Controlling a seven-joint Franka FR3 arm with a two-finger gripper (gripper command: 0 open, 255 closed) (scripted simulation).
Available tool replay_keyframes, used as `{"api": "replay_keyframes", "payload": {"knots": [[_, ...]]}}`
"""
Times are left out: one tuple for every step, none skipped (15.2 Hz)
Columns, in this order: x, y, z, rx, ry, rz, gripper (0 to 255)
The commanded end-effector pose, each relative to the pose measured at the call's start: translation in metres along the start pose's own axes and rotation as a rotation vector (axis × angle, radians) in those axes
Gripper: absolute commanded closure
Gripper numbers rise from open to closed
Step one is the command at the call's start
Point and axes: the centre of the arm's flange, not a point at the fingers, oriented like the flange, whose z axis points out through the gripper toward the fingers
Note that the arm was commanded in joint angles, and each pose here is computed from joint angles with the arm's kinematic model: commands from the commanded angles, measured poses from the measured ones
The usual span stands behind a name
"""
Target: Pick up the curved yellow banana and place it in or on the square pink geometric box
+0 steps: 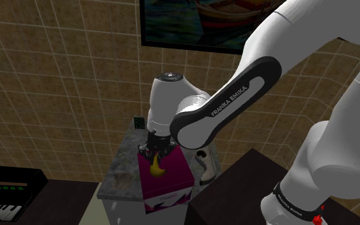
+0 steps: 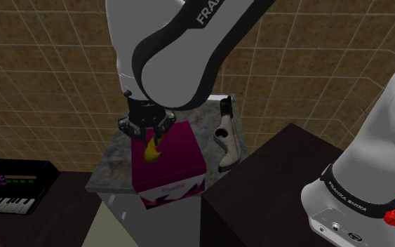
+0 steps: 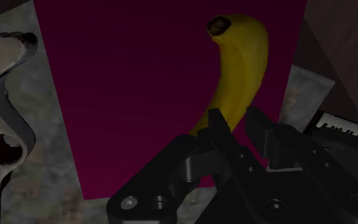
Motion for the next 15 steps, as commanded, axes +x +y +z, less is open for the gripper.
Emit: {"api": "replay_keyframes", "payload": {"knots": [[-0.005, 0.011, 0.011, -0.041, -0.030, 0.005, 255], [-0.005, 0.011, 0.011, -0.041, -0.030, 0.005, 255], [-0.005, 0.011, 0.011, -0.041, -0.030, 0.005, 255], [-0.005, 0.011, 0.011, -0.041, -0.030, 0.005, 255], [-0.005, 0.011, 0.011, -0.041, -0.030, 0.005, 255], [-0.003, 0.011, 0.011, -0.041, -0.030, 0.005, 0], [-0.002, 0.011, 0.008, -0.041, -0.030, 0.005, 0], [0.001, 0.012, 0.007, -0.041, -0.031, 0.005, 0], [0.001, 0.012, 0.008, -0.041, -0.031, 0.005, 0], [0.001, 0.012, 0.007, -0.041, -0.031, 0.005, 0], [-0.005, 0.011, 0.011, -0.041, -0.030, 0.005, 0], [-0.004, 0.010, -0.002, -0.041, -0.030, 0.005, 0], [-0.004, 0.010, -0.015, -0.041, -0.030, 0.005, 0], [-0.004, 0.009, -0.029, -0.041, -0.030, 0.005, 0], [-0.003, 0.009, -0.039, -0.041, -0.030, 0.005, 0]]}}
